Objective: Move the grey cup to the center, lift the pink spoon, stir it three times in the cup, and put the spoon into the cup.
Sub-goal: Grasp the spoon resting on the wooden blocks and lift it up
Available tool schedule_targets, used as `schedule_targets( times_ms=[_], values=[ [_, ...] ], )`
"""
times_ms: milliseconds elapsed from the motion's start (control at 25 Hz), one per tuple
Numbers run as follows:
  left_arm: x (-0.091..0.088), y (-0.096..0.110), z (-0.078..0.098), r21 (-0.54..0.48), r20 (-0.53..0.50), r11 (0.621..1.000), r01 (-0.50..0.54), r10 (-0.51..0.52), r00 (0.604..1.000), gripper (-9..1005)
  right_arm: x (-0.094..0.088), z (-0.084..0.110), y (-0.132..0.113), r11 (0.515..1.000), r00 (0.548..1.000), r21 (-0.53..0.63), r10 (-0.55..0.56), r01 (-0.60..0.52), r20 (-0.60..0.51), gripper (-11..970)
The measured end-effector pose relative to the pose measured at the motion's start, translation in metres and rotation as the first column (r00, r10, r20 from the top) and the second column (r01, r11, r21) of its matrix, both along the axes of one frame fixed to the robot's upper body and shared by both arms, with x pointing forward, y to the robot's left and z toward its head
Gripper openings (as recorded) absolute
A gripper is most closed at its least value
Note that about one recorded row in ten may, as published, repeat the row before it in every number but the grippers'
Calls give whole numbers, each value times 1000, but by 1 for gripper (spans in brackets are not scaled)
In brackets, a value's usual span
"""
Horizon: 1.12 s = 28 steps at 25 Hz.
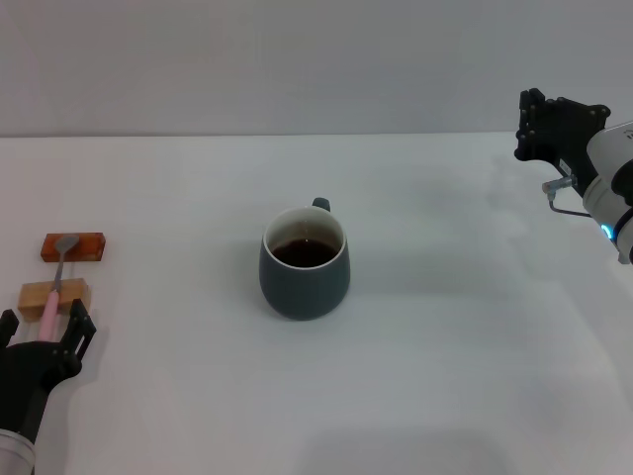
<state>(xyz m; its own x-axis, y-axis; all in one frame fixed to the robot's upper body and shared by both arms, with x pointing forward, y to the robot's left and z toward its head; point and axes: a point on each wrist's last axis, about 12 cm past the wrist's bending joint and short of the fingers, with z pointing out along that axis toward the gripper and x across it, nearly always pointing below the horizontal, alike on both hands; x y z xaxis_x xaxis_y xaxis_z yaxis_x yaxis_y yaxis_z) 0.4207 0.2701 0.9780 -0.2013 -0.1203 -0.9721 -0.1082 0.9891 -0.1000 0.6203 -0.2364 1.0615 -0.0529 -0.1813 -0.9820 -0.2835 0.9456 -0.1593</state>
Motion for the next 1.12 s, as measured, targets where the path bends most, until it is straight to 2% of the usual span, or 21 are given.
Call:
schedule_targets(
  times_ms=[1120],
  values=[
    [8, -3, 0, -1, -6, 1000, 24, -24, 1000, 673, 2, 2, 1, 1000, 1000, -6, 3, -3, -3, 33]
  ],
)
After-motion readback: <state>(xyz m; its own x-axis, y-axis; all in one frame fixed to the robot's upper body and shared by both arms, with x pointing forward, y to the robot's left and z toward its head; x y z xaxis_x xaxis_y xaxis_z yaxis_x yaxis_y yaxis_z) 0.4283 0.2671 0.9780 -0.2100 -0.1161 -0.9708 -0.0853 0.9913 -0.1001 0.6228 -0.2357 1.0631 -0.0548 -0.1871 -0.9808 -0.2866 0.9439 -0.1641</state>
